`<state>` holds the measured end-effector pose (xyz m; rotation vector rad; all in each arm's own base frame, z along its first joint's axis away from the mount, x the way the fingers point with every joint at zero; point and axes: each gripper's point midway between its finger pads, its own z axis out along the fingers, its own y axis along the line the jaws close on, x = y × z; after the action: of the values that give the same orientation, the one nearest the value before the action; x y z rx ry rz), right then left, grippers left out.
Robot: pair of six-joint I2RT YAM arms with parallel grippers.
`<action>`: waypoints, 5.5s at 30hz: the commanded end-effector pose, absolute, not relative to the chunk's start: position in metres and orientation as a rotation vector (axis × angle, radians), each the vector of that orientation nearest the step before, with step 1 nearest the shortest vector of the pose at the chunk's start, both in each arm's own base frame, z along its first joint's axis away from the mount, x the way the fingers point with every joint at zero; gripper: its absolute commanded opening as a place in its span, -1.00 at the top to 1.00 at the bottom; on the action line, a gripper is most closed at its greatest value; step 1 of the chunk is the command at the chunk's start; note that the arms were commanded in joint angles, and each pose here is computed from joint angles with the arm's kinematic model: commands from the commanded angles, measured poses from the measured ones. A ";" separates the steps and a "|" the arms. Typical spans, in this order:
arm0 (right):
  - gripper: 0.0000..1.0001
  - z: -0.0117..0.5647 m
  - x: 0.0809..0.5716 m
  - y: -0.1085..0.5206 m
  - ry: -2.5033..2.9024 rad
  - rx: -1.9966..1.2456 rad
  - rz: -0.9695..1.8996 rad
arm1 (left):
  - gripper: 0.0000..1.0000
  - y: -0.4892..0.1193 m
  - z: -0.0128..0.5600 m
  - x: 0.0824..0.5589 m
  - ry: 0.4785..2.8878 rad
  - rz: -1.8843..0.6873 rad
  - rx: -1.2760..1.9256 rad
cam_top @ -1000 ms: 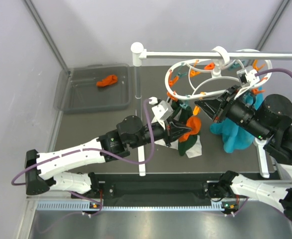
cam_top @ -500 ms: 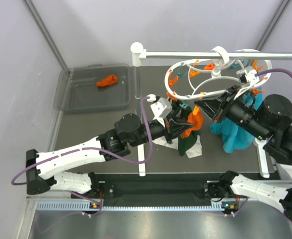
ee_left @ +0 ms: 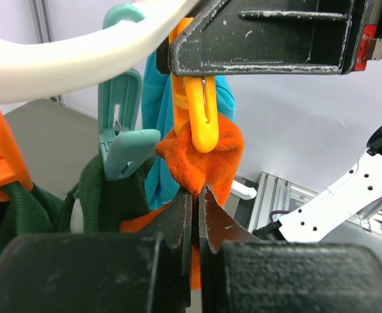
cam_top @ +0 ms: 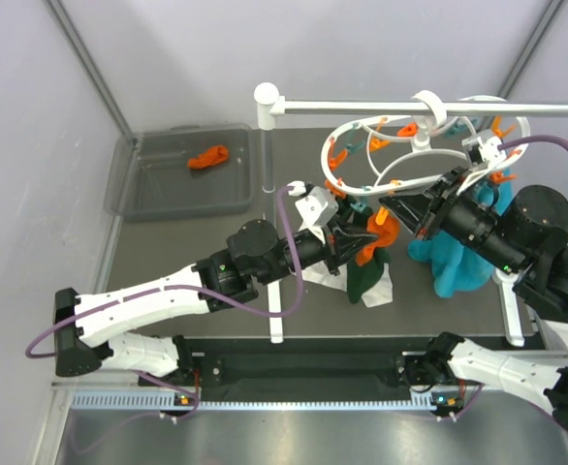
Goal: Clip the socks to the hanger
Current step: Clamp the sock onto the hanger, then open the clamp at the hanger.
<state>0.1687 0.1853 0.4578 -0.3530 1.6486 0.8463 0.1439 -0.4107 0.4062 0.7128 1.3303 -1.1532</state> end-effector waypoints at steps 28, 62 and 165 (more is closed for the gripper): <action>-0.57 0.408 0.142 0.178 1.863 -0.461 0.825 | 0.00 -0.402 0.429 0.148 1.298 -1.155 0.635; -0.56 0.416 0.096 0.119 1.783 -0.279 0.904 | -0.04 -0.280 0.384 0.115 1.796 -1.217 0.320; 0.01 0.522 0.141 0.090 1.170 -0.369 0.495 | 0.78 -0.483 0.498 0.175 0.680 -0.918 0.437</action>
<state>0.1387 0.1010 0.4997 -0.4619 1.2070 0.4974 0.1889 -0.5069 0.4577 0.5005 0.7535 -0.8532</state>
